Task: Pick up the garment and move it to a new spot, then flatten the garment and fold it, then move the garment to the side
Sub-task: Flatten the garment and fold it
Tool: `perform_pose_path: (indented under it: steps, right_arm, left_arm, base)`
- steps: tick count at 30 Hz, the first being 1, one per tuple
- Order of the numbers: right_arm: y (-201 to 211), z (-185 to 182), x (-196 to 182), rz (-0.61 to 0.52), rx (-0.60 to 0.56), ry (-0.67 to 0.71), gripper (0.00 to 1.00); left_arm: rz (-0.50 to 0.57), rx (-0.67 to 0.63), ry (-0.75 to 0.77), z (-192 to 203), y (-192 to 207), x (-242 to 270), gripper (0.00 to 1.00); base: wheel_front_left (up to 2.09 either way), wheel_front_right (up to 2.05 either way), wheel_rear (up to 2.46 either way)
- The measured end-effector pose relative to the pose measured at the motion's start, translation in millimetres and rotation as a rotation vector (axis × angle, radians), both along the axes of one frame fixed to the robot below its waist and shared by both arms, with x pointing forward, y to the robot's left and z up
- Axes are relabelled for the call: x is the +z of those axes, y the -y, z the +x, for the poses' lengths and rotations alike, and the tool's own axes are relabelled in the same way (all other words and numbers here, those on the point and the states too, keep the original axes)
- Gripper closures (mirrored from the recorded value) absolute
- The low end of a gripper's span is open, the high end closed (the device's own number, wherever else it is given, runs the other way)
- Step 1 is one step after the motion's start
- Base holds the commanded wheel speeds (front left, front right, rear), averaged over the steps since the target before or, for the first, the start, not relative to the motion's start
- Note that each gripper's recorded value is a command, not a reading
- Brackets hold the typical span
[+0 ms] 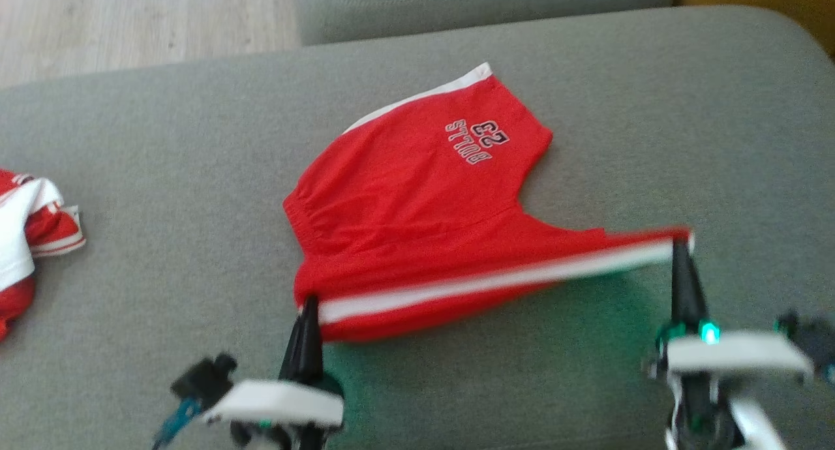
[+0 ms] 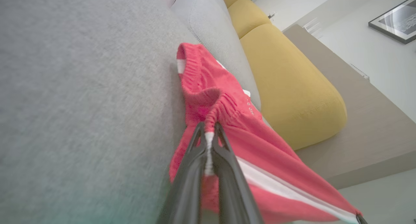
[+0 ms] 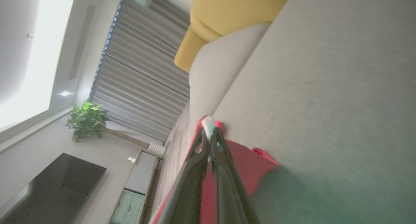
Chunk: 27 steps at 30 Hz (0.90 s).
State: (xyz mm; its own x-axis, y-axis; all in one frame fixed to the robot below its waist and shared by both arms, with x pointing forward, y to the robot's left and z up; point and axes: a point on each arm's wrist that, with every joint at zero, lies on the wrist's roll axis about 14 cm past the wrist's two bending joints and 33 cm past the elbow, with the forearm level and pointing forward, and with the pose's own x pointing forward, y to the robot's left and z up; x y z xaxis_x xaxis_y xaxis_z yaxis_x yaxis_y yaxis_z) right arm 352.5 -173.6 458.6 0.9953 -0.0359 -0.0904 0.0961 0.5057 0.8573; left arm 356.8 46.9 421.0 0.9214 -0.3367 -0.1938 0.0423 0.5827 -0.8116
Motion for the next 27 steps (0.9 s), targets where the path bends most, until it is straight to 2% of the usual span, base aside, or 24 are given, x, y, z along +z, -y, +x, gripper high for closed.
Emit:
perform_pose_path:
  steps: [8,17,20,27]
  right_arm:
    - [-13,99,43,-0.062,0.088,0.115,1.0]
    - [-55,185,35,-0.208,0.232,0.077,1.0]
    - [-70,211,19,-0.245,0.274,0.035,1.0]
    - [-87,242,-10,-0.307,0.302,-0.014,1.0]
  left_arm:
    - [-0.068,-0.029,0.12,50,17,42,1.0]
    - [-0.091,0.012,0.151,98,4,52,1.0]
    - [-0.065,0.037,0.147,115,-8,46,1.0]
    - [-0.042,0.063,0.131,141,-21,36,1.0]
  base:
    - [0.0,0.0,0.0]
    - [0.0,0.0,0.0]
    - [0.0,0.0,0.0]
    - [0.0,0.0,0.0]
